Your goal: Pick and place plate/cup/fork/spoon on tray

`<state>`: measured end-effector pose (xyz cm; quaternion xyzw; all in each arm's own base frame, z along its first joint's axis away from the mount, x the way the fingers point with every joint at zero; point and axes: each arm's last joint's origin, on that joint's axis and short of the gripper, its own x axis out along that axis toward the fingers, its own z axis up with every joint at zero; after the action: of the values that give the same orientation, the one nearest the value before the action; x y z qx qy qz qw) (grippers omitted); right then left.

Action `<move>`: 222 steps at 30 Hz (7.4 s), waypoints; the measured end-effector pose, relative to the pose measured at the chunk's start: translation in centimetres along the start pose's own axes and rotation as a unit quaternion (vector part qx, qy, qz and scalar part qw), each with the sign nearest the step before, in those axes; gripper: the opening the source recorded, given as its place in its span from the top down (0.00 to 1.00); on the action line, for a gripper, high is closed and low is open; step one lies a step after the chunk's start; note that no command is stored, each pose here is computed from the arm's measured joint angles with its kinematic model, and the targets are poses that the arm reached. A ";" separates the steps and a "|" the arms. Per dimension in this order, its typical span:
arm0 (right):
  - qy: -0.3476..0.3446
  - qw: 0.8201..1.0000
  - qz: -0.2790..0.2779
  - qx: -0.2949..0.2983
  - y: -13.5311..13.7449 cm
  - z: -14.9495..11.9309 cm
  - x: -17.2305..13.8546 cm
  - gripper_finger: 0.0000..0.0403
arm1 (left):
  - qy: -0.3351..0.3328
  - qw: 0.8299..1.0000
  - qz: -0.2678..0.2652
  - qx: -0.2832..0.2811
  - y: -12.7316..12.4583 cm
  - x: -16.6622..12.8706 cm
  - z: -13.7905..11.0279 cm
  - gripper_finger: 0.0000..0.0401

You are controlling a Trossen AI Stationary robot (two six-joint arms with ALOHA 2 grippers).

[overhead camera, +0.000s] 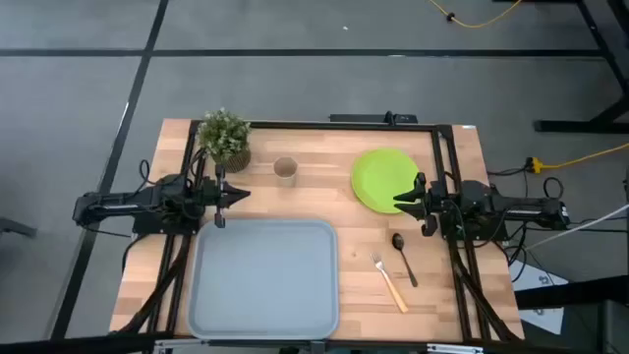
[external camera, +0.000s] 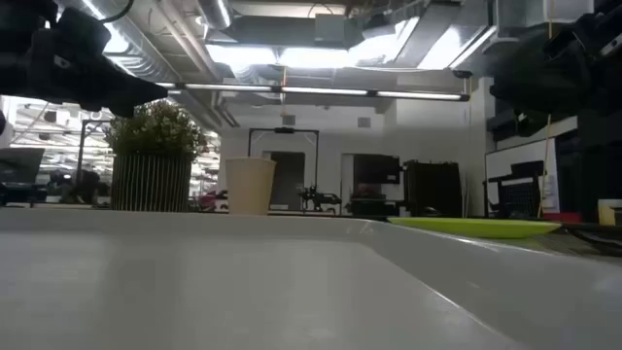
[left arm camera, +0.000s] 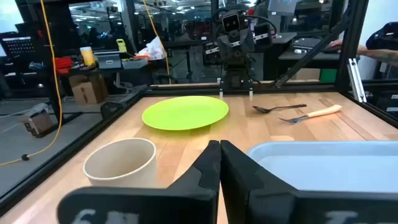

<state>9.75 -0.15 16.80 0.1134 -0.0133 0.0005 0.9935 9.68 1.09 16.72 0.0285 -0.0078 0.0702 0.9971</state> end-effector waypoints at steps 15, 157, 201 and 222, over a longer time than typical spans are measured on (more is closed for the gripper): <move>0.000 1.000 0.000 0.000 0.0 0.0 0.0 0.72 | 0.000 1.000 0.000 0.000 0.0 0.0 0.0 1.00; 0.598 0.684 -0.341 -0.240 2.0 -5.6 14.1 0.98 | -0.110 0.992 -0.013 -0.059 -0.3 -0.2 2.2 1.00; 0.343 0.791 0.090 -0.498 24.5 -5.9 29.2 0.99 | -0.110 0.991 -0.015 -0.075 -0.3 -0.2 2.2 1.00; 0.287 0.840 0.124 -0.443 24.3 -8.0 33.5 0.89 | -0.110 0.991 -0.015 -0.075 -0.3 -0.2 2.2 1.00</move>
<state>43.31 25.22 15.36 -0.3464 0.2596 0.1502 0.8888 9.50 0.60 18.85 -0.0391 -0.1221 0.0507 0.9905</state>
